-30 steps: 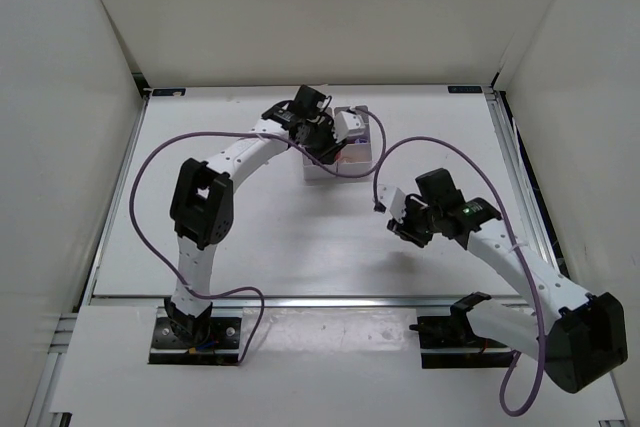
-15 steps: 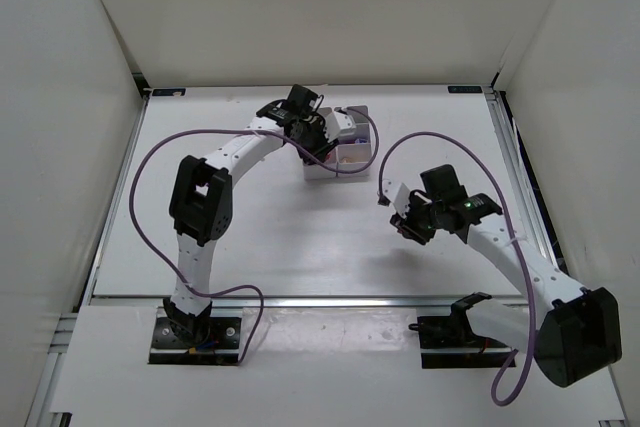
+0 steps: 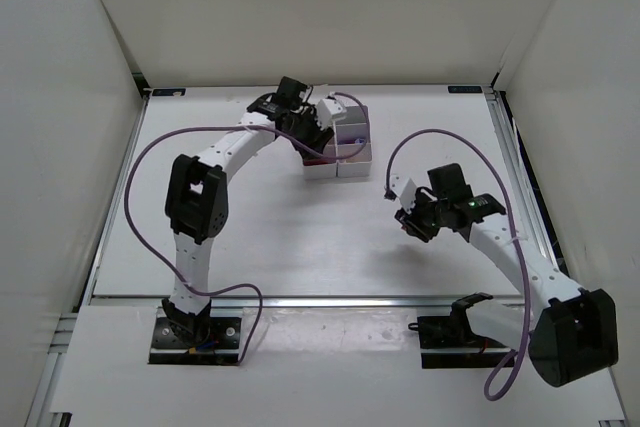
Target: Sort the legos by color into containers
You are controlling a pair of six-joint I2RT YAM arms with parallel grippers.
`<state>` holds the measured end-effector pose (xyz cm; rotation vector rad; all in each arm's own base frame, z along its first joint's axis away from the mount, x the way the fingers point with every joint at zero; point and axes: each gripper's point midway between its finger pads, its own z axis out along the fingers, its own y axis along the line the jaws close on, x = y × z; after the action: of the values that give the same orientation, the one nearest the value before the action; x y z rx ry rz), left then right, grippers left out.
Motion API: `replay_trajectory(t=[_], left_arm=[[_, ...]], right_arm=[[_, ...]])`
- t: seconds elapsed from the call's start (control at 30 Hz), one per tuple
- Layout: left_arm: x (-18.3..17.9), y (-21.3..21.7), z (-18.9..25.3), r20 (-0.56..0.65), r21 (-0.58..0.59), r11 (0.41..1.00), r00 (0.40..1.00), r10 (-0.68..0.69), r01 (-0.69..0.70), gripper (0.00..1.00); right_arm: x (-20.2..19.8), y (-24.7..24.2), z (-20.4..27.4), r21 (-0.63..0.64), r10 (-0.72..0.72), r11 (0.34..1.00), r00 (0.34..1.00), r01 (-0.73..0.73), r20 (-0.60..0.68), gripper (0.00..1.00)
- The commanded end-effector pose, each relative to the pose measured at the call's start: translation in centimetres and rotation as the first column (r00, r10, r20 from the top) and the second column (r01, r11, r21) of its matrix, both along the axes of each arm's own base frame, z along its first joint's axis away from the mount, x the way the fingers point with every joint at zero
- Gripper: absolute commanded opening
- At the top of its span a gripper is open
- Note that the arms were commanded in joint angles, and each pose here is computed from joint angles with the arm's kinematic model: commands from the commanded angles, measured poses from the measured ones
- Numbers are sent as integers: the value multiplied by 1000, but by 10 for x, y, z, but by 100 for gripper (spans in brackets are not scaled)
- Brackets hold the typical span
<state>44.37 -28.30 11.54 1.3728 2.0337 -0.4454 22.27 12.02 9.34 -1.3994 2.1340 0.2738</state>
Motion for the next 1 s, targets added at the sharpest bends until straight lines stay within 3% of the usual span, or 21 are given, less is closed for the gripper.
replay_trajectory(t=[0.0,0.13,0.23,0.4,0.47,0.6,0.77,0.87,0.97], left_arm=[[22,-6,104,165,-189,981,984,65,-33,63],[33,-1,152,192,-277,956,969,154,-97,63],[37,15,199,164,-390,904,953,255,-175,63],[33,81,232,112,-459,822,896,430,-337,65],[20,107,228,77,-453,790,864,497,-414,66],[-1,154,202,40,-413,749,811,584,-518,66],[-30,175,182,17,-392,723,781,624,-569,66],[-36,181,173,16,-375,730,783,621,-571,66],[-39,190,171,9,-373,721,775,632,-584,66]], right_arm=[[5,-9,3,31,-56,998,998,55,33,5],[2,-7,-3,34,-35,999,999,34,20,5],[17,2,7,68,-32,997,999,29,44,5],[64,37,32,165,-26,986,999,19,40,4],[84,52,32,177,-43,983,999,40,15,4],[139,90,65,224,-61,974,987,27,147,0],[168,139,61,208,-23,978,983,-15,181,0],[173,161,62,216,50,971,974,-99,219,0],[167,179,52,182,221,947,948,-264,229,3]])
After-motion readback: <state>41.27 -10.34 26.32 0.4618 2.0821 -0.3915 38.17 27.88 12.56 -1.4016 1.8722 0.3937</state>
